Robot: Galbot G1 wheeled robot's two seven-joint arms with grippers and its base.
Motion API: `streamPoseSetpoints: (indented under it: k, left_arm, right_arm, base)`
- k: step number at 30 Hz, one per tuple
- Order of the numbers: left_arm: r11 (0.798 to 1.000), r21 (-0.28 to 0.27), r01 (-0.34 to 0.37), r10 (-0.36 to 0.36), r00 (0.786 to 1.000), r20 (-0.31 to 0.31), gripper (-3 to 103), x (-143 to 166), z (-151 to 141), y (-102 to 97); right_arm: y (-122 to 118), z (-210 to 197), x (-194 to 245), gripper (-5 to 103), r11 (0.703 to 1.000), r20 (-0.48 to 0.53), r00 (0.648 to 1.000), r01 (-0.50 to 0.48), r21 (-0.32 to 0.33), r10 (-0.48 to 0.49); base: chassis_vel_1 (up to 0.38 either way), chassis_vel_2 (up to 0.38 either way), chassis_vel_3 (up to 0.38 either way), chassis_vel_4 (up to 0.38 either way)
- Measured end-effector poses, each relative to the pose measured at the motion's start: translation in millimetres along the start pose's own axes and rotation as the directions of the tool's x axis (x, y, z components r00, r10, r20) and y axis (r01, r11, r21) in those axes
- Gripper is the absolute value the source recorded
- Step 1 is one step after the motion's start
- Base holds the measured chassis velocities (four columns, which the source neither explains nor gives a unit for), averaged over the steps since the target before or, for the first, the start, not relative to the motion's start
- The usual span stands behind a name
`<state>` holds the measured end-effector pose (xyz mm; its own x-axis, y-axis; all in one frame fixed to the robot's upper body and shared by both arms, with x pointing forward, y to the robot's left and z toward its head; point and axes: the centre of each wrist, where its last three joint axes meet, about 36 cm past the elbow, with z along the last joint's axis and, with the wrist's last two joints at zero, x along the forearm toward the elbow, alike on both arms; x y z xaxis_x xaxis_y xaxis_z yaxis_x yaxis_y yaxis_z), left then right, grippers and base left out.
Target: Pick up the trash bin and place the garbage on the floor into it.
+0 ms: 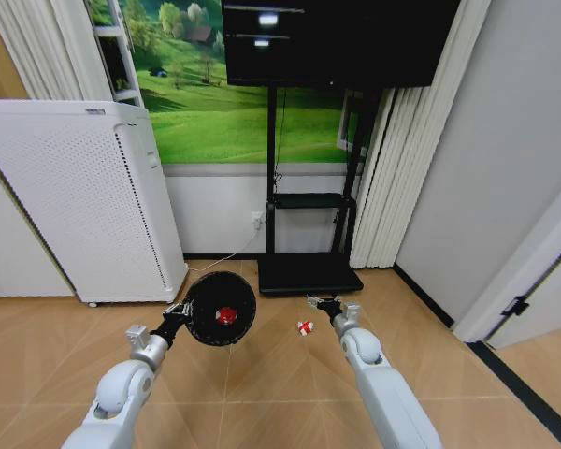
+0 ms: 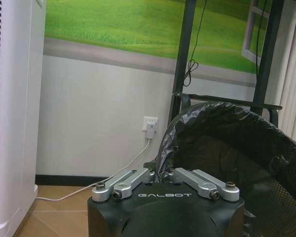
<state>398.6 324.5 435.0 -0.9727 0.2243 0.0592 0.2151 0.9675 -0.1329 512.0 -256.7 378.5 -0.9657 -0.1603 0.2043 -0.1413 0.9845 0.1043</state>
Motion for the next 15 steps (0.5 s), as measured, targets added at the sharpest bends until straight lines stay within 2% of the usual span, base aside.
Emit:
streamPoseSetpoints:
  k: [15]
  left_arm:
    - [1.0, 0.004, 0.01, -0.01, 1.0, 0.003, 4, 5.3, -2.2, -7.6]
  right_arm:
    - [-8.3, 6.7, 6.7, 100, 1.0, 0.017, 1.0, 0.019, -0.005, -0.019]
  base:
    - [-0.168, 0.179, 0.17, -0.164]
